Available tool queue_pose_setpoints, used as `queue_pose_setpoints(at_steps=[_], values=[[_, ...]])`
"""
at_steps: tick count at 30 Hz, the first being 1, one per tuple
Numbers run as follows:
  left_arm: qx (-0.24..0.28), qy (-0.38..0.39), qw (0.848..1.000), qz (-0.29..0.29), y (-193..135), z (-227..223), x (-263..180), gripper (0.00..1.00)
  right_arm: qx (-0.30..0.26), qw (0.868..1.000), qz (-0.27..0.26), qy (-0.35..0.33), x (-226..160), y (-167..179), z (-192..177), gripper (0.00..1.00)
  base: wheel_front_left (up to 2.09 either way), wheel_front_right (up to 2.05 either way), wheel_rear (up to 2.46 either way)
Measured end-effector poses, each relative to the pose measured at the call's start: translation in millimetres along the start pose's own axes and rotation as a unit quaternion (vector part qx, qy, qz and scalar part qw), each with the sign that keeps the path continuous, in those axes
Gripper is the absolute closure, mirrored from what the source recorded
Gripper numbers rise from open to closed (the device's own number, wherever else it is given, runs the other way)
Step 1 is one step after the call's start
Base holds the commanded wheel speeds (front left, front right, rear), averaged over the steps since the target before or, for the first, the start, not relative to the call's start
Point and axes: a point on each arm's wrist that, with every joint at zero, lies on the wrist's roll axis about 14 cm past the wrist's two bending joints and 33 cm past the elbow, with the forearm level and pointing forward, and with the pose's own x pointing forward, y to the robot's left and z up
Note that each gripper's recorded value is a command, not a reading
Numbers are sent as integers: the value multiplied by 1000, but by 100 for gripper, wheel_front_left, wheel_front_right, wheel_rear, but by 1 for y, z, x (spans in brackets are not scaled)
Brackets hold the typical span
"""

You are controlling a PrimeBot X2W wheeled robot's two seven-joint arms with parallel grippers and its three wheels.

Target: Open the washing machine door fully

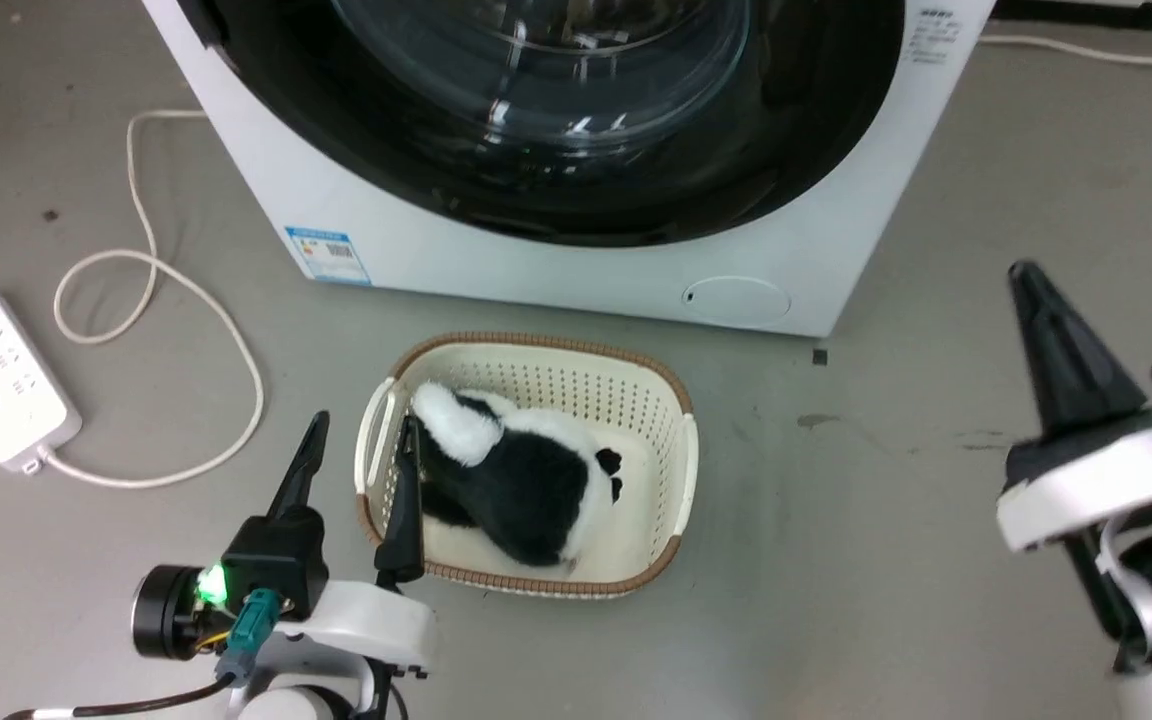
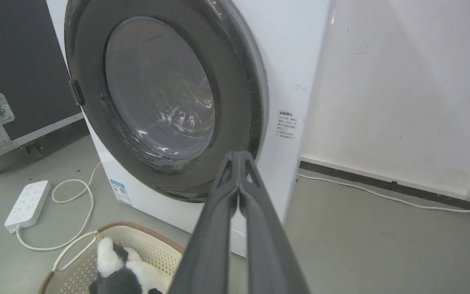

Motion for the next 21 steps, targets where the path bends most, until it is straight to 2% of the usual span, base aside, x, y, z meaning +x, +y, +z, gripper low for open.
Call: queue_pose_setpoints(at_steps=[10, 11, 13, 21], values=[[2, 7, 1000, 7, 3, -10, 9, 0, 86, 996, -12, 11, 48, -12, -5, 100, 0, 0, 0], [2, 7, 1000, 9, 5, -12, 11, 0, 121, 992, -23, 18, 64, -18, -8, 100, 0, 0, 0], [1, 8, 1000, 9, 5, -13, 11, 0, 145, 989, -30, 21, 75, -21, -8, 100, 0, 0, 0], [6, 11, 1000, 16, 10, -19, 16, 0, 214, 975, -48, 41, 119, -33, -18, 100, 0, 0, 0]])
